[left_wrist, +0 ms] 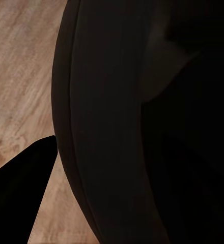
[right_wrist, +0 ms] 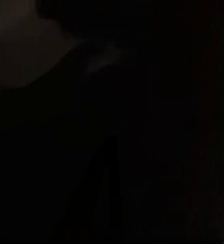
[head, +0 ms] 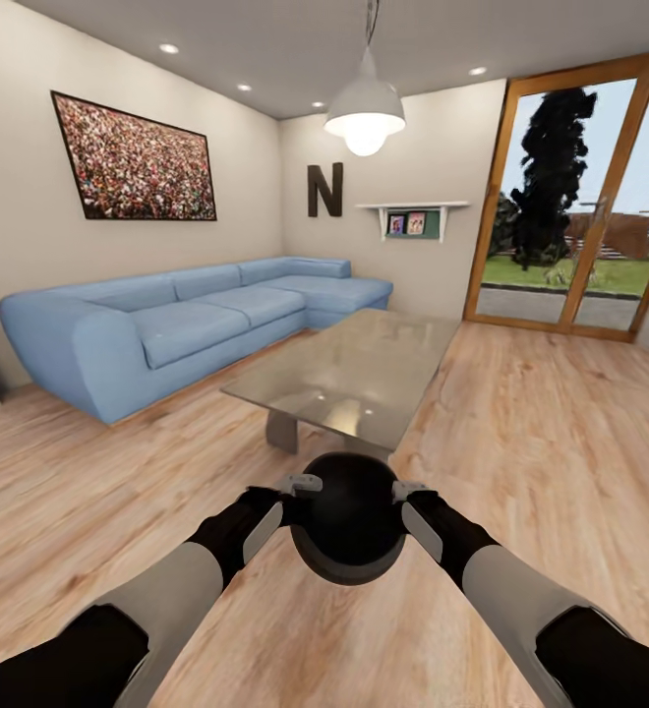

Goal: Place each of the two pumpkins and all three candles from the living room inside a cabinet in the living room (use any cabinet), then make sure every cabinet is closed, and position the cauldron so it is next to a table in the living room.

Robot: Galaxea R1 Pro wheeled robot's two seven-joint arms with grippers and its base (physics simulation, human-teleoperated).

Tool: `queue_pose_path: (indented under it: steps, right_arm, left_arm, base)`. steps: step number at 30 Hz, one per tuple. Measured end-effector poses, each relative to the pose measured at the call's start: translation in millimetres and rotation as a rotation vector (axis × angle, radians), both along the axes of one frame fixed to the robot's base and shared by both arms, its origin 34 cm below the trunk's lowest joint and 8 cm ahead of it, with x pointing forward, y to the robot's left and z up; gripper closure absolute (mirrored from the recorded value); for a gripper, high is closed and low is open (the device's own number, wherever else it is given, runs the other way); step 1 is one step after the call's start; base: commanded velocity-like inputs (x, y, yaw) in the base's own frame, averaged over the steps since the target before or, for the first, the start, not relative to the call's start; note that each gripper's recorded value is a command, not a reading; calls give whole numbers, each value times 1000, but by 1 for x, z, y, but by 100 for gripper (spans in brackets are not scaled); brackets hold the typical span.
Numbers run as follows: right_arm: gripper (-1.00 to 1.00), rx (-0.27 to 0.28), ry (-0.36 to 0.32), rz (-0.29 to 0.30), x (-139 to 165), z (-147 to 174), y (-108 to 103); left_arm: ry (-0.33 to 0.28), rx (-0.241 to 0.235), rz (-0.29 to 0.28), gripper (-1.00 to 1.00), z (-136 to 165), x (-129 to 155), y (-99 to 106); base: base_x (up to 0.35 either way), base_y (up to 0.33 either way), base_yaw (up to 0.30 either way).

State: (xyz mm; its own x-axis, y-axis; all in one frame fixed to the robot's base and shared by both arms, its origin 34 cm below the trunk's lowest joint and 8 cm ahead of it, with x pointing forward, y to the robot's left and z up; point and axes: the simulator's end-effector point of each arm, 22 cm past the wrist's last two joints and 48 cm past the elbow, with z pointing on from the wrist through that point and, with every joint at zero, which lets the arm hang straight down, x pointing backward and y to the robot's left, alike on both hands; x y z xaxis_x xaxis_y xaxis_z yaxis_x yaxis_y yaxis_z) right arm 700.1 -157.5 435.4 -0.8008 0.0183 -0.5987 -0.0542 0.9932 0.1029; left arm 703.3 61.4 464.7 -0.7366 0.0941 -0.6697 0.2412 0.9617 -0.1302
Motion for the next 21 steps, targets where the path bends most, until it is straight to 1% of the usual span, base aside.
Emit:
queue_pose_path:
  steps: [4,17,21]
  right_arm:
    - [100,0,-4,0,0,3,0]
    - [100,0,-6,1,1,4,0]
    - [100,0,-6,0,0,3,0]
  left_arm:
    - [-4,0,0,100,2,0,0]
    - [-5,0,0,100,3,0,0]
    - [-5,0,0,100,3,0,0]
  base:
    - [0,286,-185]
    - [0,289,-22]
    - [0,289,-211]
